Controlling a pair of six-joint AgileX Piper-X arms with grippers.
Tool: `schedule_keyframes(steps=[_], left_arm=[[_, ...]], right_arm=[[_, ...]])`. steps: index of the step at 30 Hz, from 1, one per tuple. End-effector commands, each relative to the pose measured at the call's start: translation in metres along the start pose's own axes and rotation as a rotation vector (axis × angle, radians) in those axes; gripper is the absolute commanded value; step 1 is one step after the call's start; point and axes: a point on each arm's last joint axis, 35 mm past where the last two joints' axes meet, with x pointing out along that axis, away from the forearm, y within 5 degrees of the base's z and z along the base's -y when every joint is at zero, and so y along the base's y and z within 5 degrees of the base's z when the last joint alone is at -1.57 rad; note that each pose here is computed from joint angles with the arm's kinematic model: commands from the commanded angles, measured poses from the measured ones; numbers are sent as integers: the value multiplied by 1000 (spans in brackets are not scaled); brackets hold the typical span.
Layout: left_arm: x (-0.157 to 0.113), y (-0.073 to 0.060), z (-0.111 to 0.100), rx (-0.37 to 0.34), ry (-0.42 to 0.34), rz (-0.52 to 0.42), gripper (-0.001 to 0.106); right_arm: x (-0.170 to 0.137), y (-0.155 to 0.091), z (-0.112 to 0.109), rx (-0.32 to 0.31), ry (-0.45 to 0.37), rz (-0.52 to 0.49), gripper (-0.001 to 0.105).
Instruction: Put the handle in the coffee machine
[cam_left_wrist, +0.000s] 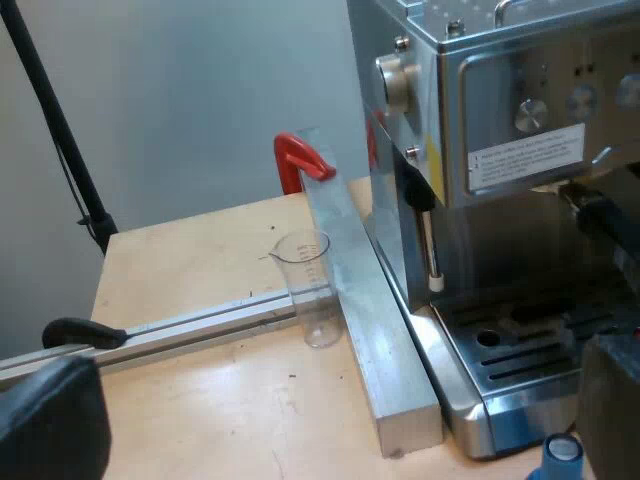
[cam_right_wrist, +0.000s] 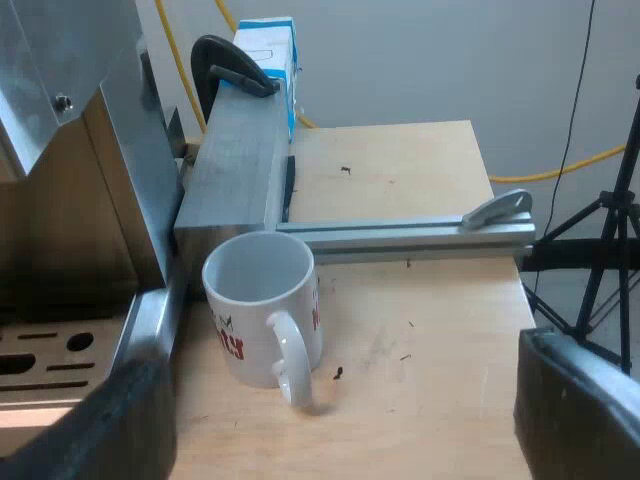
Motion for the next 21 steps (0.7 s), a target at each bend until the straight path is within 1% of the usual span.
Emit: schedule_keyframes(steps=[1,6,10,12,16,21], left_arm=[[5,0,-1,-1,37,10,97],[8,1,-2,-1,34,10,97],[20,2,-8,-5,54,11,97],[36,3,-17,-5,68,12,97],[54,5,-27,-6,79,12,97],[73,7,-43,-8,112,14,97]], right_arm=[[0,0,1,-3,5,8,71],[2,0,0,-3,8,12,71],[9,1,-5,-2,16,15,71],[16,3,-11,-1,37,22,71],[26,6,-22,2,80,35,71],[41,11,-42,7,163,55,71]])
